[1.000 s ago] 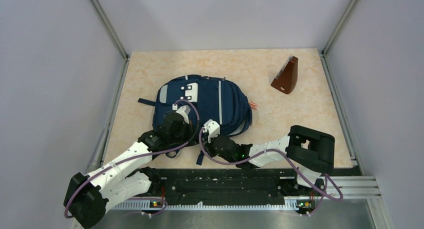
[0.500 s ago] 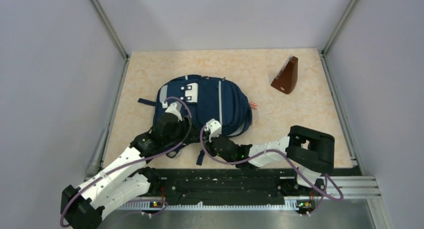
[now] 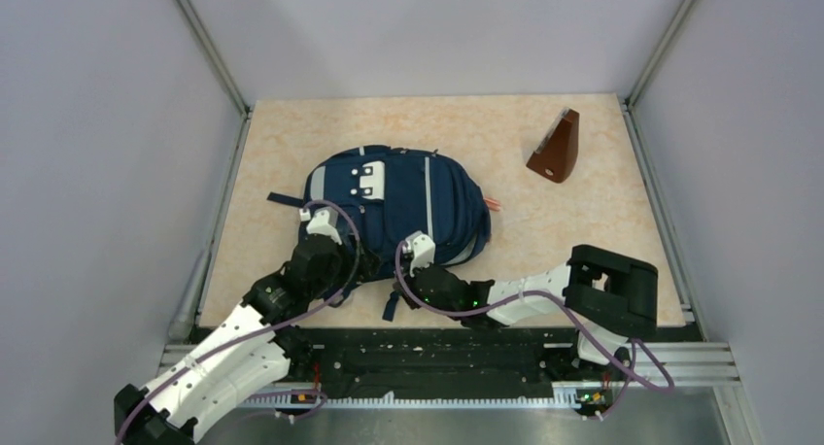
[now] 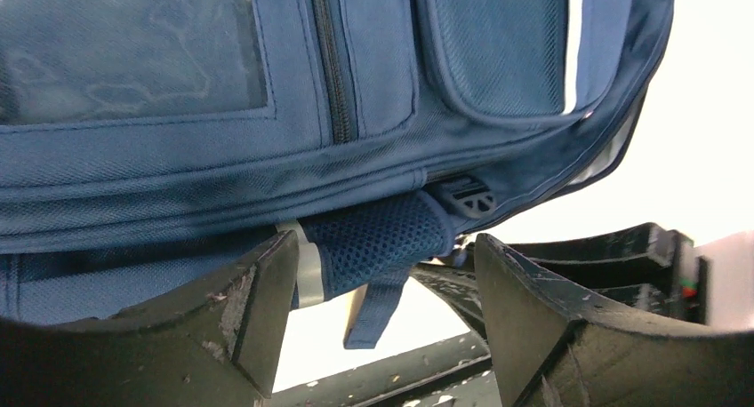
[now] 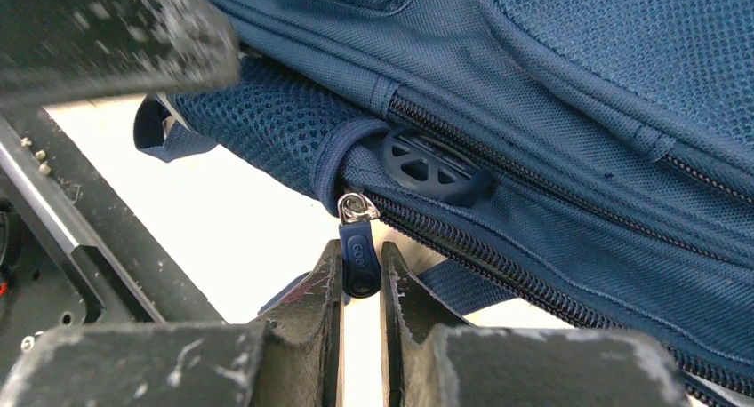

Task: Pack the student bag
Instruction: Zip the student bag at the center of the board.

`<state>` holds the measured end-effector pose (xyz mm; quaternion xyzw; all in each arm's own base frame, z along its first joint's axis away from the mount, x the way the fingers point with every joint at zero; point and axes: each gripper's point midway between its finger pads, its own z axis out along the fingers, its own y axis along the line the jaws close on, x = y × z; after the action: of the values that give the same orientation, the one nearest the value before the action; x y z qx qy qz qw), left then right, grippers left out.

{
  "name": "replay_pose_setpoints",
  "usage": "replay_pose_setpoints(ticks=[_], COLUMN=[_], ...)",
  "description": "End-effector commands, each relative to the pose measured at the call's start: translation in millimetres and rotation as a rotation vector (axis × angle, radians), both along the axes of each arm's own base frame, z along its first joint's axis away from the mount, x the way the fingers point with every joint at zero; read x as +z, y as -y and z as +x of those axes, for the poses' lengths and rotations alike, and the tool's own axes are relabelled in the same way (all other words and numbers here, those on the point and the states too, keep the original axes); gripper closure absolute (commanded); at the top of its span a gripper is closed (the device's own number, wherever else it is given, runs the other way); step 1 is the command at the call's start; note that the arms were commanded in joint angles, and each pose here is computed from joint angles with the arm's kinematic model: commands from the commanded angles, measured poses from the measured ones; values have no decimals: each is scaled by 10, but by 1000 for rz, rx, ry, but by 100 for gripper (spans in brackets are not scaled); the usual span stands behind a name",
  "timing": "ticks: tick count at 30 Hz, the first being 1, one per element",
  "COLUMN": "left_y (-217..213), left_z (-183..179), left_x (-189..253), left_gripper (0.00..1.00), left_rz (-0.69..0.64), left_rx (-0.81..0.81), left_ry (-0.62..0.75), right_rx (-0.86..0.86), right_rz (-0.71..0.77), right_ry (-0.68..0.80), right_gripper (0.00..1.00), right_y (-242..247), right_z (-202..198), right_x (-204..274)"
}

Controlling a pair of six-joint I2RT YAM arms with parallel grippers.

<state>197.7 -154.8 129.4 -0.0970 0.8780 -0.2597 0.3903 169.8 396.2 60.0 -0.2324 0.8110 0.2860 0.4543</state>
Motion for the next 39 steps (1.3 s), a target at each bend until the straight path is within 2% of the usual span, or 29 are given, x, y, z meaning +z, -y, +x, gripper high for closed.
replay_pose_setpoints(ticks=[1,15,24,31,33,39], left_y=[125,159,190,254,272,345], left_z=[10,0,23,34,49,65], left_x=[-1,-202,-255,-333,-348,-457], left_gripper=[23,22,17,17,21,53], left_rz=[9,180,266,353,373,419], left_rx=[-119,-275,-317,-355,-356,-376], left_ry=[78,67,74,68,65,19], right_rx=[18,82,127,107,108,94], right_rz=[108,150,202,190,187,193], right_ry=[-29,-215,-358,-405,-410,-412], right_gripper=[100,100,100,100,100,100], right_y=[-131,-158,-159,-118,-115,-107], right_z=[-65,-143,-172,-159,-165,-151], right_x=[359,387,453,445,435,433])
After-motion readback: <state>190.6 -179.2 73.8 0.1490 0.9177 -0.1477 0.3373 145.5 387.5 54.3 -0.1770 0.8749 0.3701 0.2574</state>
